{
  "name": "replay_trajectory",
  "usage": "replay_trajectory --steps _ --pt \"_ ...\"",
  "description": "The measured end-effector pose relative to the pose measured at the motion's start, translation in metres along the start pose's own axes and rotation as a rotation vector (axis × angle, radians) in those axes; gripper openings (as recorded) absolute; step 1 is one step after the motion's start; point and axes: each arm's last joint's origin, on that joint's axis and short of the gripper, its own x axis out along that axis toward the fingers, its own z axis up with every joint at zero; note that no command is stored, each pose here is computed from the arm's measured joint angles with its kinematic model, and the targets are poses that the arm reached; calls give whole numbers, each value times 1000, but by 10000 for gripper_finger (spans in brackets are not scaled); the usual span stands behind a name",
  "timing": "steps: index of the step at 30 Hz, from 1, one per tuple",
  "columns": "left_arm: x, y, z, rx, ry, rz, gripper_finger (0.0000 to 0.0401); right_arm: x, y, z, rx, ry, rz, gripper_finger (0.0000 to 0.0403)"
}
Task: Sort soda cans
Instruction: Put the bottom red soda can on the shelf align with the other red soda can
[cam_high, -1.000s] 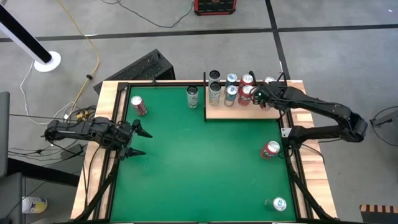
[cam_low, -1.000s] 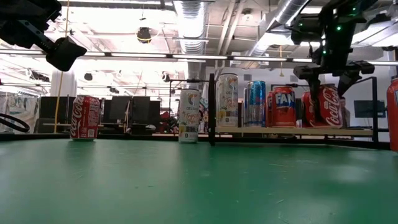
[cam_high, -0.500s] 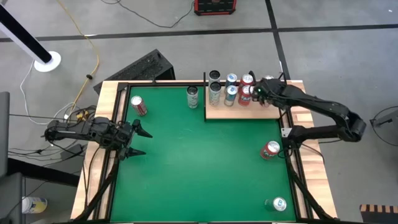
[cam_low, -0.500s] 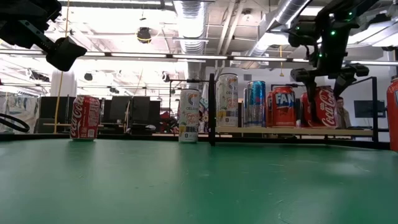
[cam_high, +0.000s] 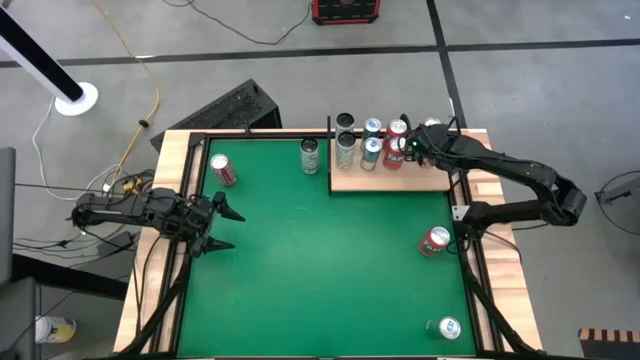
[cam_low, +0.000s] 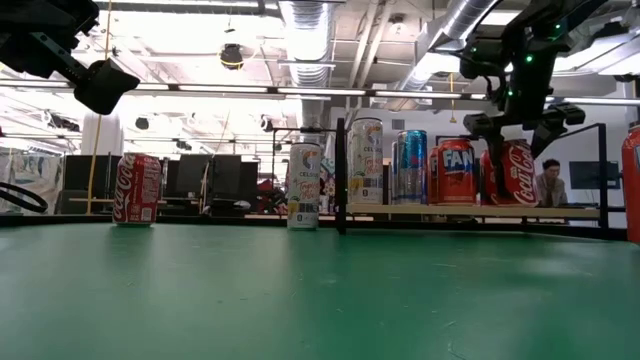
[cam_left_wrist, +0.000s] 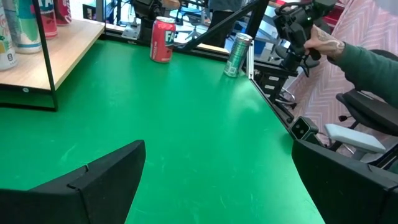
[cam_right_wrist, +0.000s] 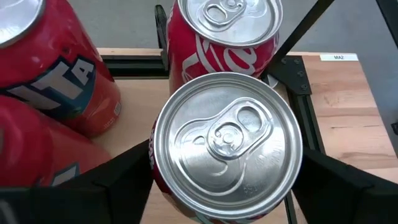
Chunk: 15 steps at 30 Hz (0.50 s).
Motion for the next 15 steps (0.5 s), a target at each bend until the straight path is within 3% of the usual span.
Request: replay_trajectory --steps 4,10,15 --pt "0 0 0 0 0 0 391 1 -1 -2 -10 15 -4 385" --pt "0 0 0 0 0 0 391 1 0 -1 -14 12 -2 360" --pt "0 0 0 0 0 -1 391 1 0 -1 -17 13 -3 375"
